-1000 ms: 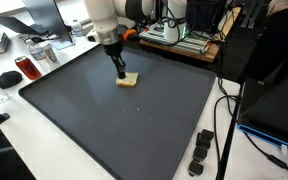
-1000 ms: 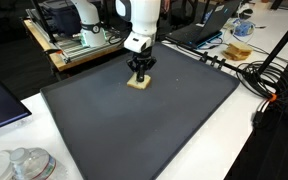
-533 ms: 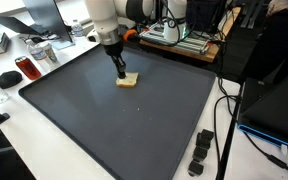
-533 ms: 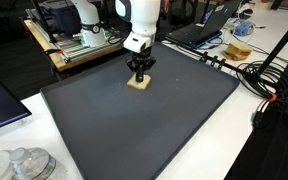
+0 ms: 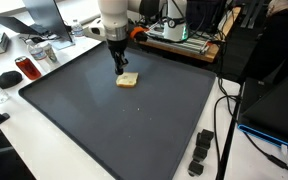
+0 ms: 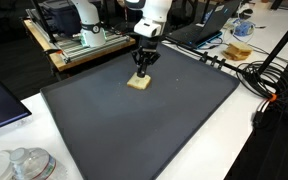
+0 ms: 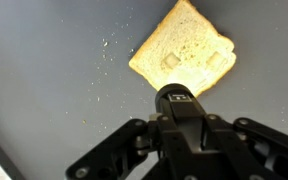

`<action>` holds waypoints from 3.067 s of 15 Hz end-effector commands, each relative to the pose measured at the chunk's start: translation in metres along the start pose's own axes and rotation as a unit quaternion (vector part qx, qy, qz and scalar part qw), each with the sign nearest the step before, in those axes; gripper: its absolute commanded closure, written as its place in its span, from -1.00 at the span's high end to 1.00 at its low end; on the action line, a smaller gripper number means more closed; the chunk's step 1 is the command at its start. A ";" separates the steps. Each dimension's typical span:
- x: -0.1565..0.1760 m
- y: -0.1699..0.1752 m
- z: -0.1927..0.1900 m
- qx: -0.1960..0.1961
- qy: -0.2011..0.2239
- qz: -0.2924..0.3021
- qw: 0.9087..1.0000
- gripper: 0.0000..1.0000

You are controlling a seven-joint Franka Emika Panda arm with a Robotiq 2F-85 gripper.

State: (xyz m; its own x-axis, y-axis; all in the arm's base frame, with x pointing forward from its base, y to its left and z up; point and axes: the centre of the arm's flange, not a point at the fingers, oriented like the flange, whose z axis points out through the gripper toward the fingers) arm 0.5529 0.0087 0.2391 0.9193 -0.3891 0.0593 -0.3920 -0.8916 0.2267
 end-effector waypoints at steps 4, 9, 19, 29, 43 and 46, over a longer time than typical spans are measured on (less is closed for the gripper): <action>-0.027 -0.049 -0.026 -0.082 0.041 -0.027 0.995 -0.89; -0.047 -0.083 -0.031 -0.130 0.064 -0.055 0.988 -0.89; -0.025 -0.118 -0.019 -0.151 0.014 -0.086 0.985 -0.89; 0.064 -0.090 0.004 -0.051 -0.085 -0.129 0.987 -0.89; 0.131 0.011 0.047 0.121 -0.168 -0.144 0.968 -0.89; 0.129 0.048 0.055 0.172 -0.168 -0.147 0.959 -0.89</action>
State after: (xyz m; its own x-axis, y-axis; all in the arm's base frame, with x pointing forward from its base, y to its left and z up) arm 0.6640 -0.0702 0.1994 0.9468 -0.1411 -0.2892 -0.1597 -0.9863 -0.0416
